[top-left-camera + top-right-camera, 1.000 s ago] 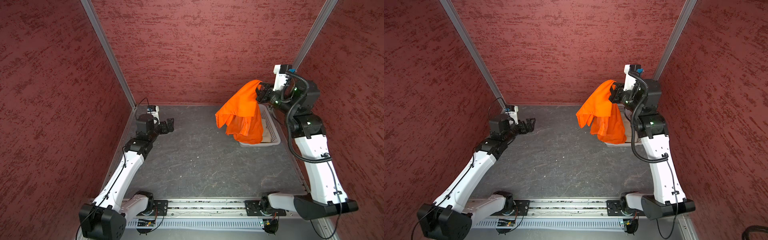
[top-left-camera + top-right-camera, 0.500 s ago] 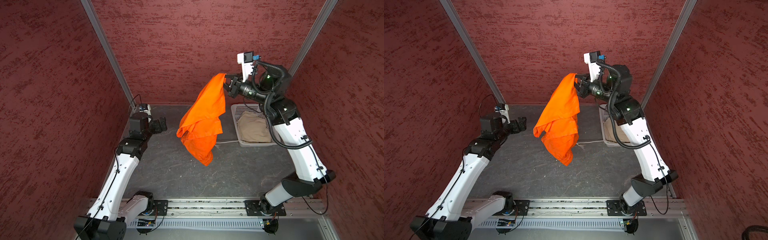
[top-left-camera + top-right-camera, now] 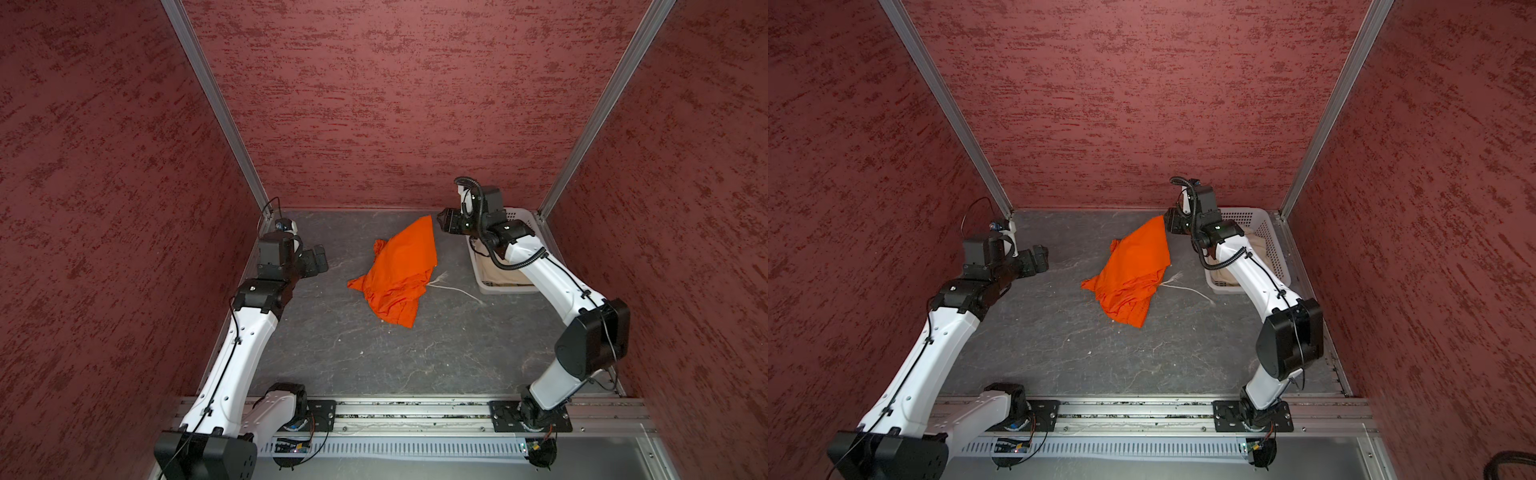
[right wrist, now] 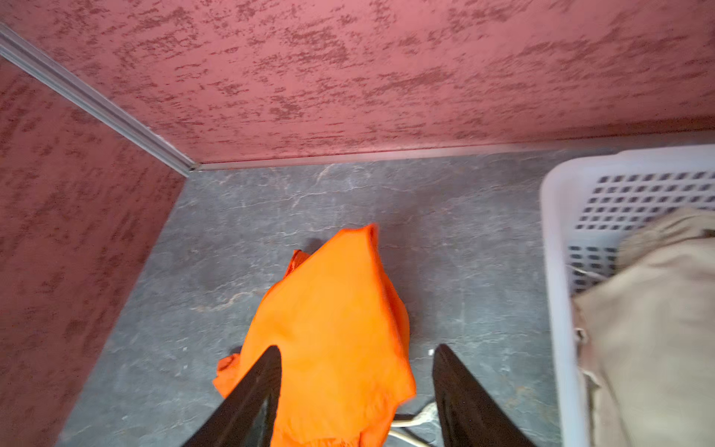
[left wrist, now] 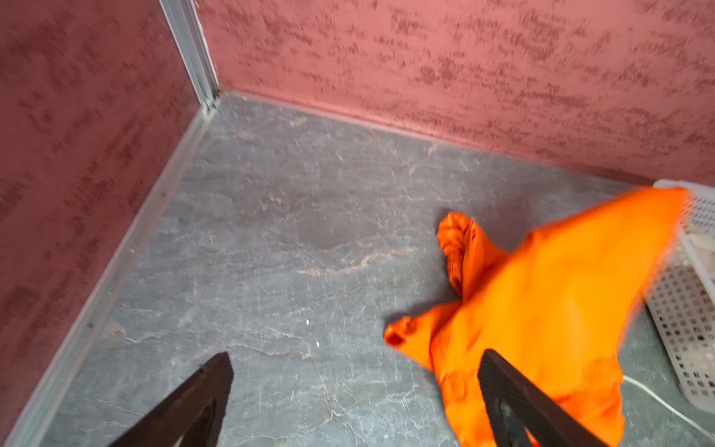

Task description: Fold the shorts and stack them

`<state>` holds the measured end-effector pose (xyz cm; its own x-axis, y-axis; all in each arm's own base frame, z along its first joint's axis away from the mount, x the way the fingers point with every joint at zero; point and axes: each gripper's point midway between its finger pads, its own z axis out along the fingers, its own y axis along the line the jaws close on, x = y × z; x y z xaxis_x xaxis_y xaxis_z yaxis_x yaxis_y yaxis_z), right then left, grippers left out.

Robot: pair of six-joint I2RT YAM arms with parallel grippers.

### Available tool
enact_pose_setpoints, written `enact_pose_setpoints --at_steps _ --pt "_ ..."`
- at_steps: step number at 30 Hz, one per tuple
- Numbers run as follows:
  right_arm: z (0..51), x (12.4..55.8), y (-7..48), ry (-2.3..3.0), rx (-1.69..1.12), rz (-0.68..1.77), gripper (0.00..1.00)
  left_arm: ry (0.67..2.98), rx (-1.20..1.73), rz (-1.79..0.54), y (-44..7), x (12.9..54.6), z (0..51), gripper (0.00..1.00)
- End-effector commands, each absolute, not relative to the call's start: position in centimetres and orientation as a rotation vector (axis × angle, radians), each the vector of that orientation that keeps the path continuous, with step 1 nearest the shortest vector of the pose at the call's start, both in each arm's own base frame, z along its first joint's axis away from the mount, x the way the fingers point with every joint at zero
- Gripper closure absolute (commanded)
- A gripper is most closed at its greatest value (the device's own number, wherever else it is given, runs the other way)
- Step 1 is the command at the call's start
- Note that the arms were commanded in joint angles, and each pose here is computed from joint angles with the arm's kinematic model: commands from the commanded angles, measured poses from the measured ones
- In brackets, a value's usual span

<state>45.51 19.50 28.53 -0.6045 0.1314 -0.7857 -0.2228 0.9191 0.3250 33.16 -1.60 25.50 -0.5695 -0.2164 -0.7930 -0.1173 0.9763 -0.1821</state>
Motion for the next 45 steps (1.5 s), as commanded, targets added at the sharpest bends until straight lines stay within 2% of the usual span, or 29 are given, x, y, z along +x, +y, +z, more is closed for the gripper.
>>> enact_pose_setpoints --at_steps 1,6,8,12,19,25,29,31,36,39,43,45 --pt "32.5 41.9 19.5 2.061 -0.185 0.31 0.36 2.212 -0.235 -0.23 -2.9 33.3 23.7 0.0" --pt "28.4 34.9 26.0 2.084 -0.552 0.285 0.36 2.241 -0.241 -0.277 -3.7 33.3 21.8 0.0" --pt "25.0 31.9 29.0 2.116 -0.741 0.29 0.36 2.259 -0.239 -0.291 -4.0 33.3 21.1 0.0" --pt "16.4 28.7 32.2 2.264 -0.982 0.228 0.36 2.28 -0.24 -0.304 -4.2 33.2 20.1 0.0" --pt "8.9 28.5 32.9 2.376 -1.074 0.151 0.28 2.29 -0.241 -0.318 -4.3 33.2 19.5 0.0" --pt "3.9 28.8 31.2 2.506 -1.058 0.083 0.27 2.289 -0.239 -0.321 -4.4 33.3 19.5 0.0" --pt "1.0 29.3 30.0 2.598 -1.014 0.104 0.31 2.292 -0.232 -0.328 -4.5 33.3 19.4 0.0" --pt "0.4 29.5 29.7 2.617 -0.995 0.114 0.42 2.289 -0.23 -0.327 -4.5 33.3 19.5 0.0" --pt "0.8 30.1 29.8 2.617 -0.951 0.159 0.77 2.266 -0.22 -0.333 -4.6 33.1 20.0 0.0" --pt "4.8 30.7 31.7 2.544 -0.917 0.294 0.91 2.244 -0.19 -0.361 -5.2 33.0 20.4 0.0" --pt "15.0 31.5 35.6 2.341 -0.875 0.572 1.0 2.21 -0.167 -0.413 -6.1 32.8 21.3 0.0" --pt "20.8 31.4 37.4 2.216 -0.873 0.71 1.0 2.198 -0.163 -0.421 -6.3 32.7 22.0 0.0"
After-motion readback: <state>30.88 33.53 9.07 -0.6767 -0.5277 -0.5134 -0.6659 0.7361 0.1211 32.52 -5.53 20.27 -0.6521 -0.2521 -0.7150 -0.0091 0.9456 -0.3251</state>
